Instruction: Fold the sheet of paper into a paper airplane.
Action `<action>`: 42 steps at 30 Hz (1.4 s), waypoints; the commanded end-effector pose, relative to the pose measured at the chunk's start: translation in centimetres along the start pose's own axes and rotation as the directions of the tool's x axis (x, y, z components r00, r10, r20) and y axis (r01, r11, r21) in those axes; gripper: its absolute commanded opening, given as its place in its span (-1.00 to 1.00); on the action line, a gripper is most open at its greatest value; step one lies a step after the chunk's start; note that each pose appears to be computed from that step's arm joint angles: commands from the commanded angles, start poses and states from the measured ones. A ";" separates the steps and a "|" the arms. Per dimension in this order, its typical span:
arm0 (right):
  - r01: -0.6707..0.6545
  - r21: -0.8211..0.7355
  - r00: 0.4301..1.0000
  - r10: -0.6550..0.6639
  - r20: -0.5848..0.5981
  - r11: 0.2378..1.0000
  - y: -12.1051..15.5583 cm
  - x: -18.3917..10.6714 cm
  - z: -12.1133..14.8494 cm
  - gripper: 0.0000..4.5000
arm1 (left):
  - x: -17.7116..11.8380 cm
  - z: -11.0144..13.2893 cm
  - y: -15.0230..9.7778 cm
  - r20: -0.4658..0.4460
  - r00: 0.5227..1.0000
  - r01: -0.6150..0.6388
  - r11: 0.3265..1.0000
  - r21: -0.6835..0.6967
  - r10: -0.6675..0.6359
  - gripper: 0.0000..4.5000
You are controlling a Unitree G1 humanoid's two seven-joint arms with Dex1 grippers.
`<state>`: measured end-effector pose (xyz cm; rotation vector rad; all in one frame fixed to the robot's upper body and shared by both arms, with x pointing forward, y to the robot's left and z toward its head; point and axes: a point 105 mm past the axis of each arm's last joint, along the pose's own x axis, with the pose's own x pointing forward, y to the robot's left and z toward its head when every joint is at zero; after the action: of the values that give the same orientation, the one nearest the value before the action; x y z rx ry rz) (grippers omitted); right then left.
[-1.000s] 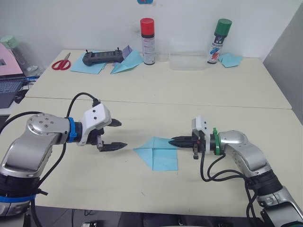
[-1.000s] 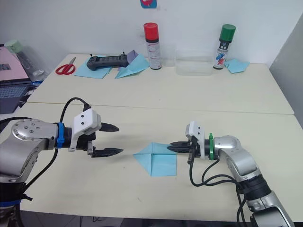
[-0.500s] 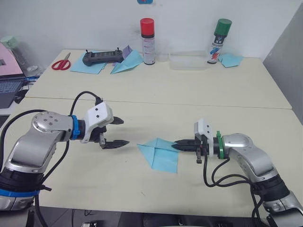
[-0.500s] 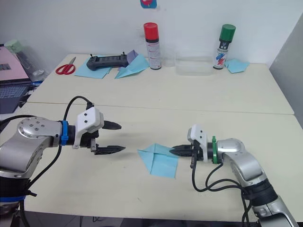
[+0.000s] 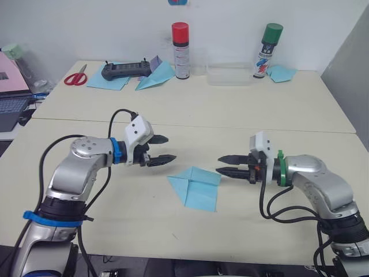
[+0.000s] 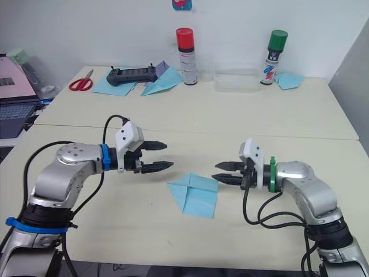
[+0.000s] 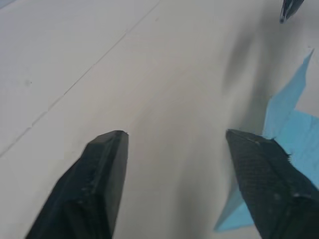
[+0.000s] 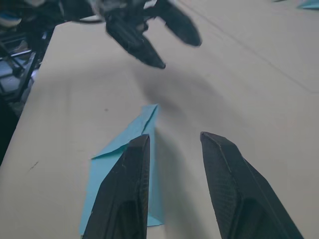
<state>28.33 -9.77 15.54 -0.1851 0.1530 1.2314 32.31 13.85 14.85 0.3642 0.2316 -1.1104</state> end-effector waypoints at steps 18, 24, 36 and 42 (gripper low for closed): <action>0.073 -0.009 0.996 -0.072 0.051 0.997 0.5 -0.2 1.7 -0.26 | 1.7 -1.4 -3.6 -0.079 0.980 0.185 0.981 0.057 -0.180 -0.99; 0.073 -0.012 0.996 -0.073 0.052 0.997 0.4 -0.1 1.6 -0.26 | 1.5 -2.3 -4.8 -0.113 0.970 0.222 0.974 0.051 -0.215 -0.99; 0.064 -0.026 0.997 -0.063 0.055 0.998 0.6 0.0 1.6 -0.26 | 1.4 -3.4 -5.0 -0.145 0.974 0.190 0.976 0.110 -0.174 -0.99; 0.027 -0.034 0.998 -0.025 0.060 0.999 1.2 0.4 1.9 -0.26 | 1.4 -3.2 -4.7 -0.134 0.975 0.195 0.974 0.116 -0.179 -0.99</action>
<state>28.14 -9.47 15.98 -0.1625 0.1375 1.1635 28.52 12.18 9.56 0.5107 0.3599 -1.2895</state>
